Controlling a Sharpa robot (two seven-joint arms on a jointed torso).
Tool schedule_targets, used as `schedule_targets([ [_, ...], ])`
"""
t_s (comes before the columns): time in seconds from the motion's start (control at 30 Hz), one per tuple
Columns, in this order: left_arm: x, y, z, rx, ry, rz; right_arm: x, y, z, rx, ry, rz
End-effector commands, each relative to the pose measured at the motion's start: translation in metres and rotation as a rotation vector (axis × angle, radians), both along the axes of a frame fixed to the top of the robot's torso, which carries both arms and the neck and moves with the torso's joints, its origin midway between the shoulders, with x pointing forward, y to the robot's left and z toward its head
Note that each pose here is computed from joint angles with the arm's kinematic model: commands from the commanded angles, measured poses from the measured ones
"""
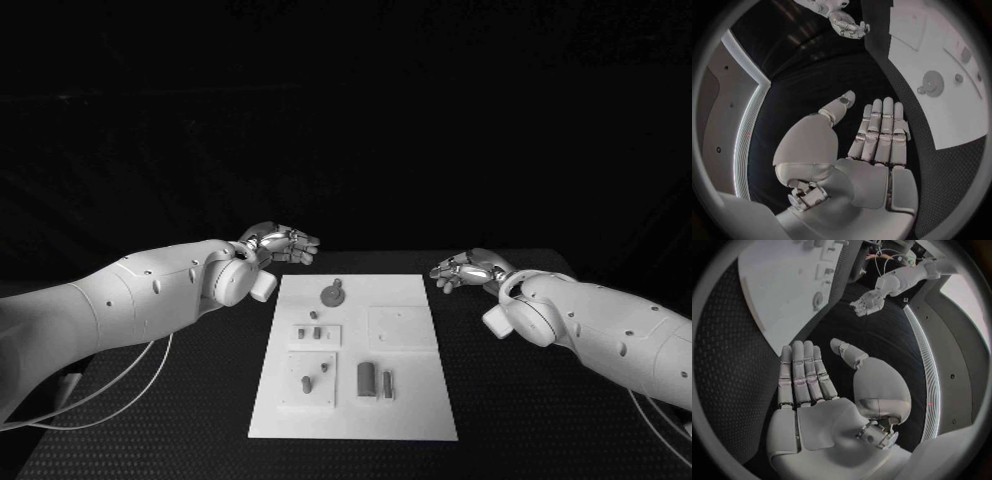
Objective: Assemble the parts on the task board
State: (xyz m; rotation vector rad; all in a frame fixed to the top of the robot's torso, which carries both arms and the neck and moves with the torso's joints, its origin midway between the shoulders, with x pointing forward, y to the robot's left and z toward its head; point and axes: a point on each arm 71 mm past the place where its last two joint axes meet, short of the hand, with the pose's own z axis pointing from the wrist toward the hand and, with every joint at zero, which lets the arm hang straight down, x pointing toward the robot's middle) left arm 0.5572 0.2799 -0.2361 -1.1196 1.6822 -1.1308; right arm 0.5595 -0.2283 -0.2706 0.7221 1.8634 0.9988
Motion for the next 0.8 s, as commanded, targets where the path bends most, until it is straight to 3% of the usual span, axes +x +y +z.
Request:
schedule_targets([
  [0.03, 0.002, -0.005, 0.0009, -0.044, -0.015, -0.018, 0.006, -0.007, 0.002, 0.181, -0.007, -0.018],
  [0.33, 0.0051, -0.007, -0.009, -0.07, -0.01, -0.047, 0.008, -0.015, -0.007, 0.229, -0.004, -0.053],
  [0.57, 0.0023, -0.01, -0.0207, -0.079, 0.008, -0.065, 0.009, -0.016, -0.006, 0.232, -0.013, -0.066],
  [0.6, 0.0037, -0.005, -0.0191, -0.039, 0.015, -0.019, 0.009, -0.019, -0.008, 0.191, 0.0, -0.082],
  [0.8, -0.0013, -0.011, -0.0195, -0.055, -0.006, -0.002, 0.004, -0.014, -0.006, 0.219, -0.021, -0.099],
])
